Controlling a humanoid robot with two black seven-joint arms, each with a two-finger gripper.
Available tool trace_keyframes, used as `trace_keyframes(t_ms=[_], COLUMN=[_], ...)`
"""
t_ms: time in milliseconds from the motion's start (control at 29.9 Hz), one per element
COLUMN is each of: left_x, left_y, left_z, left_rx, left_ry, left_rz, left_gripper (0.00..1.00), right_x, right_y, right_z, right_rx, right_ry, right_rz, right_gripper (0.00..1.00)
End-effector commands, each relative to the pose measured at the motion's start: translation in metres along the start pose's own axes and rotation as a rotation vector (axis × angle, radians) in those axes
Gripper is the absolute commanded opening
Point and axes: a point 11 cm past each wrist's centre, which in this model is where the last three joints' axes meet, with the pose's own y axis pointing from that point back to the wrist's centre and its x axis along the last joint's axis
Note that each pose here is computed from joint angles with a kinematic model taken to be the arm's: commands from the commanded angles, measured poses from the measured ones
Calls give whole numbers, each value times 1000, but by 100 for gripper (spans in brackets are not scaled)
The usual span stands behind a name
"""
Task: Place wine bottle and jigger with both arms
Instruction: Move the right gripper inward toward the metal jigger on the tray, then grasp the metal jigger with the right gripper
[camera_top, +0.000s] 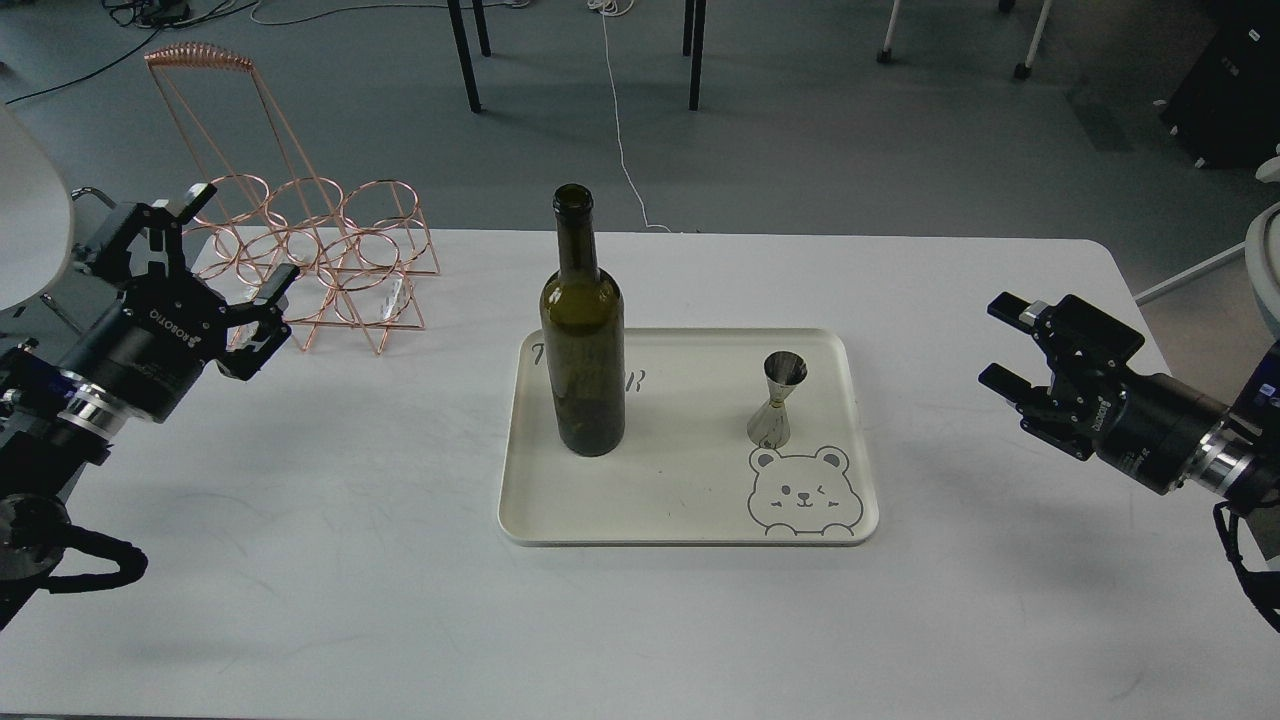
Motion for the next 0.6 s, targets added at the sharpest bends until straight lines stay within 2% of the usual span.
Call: trace_keyframes(t_ms=[0, 201, 368, 569], left_x=[0, -1, -3, -3], left_y=[2, 7, 7, 7], left_z=[0, -5, -4, -4], left_rx=[-11, -26, -28, -29], left_ry=[4, 9, -19, -20], left_rz=[1, 6, -8, -8], left_gripper=[98, 98, 98, 98], right_x=[-5, -43, -50, -66], right_y=[-2, -23, -44, -78], right_z=[7, 10, 27, 23], right_rx=[-25, 73, 113, 190], right_ry=[377, 716, 983, 1048], right_rz=[20, -17, -27, 28], right_gripper=[99, 99, 99, 99])
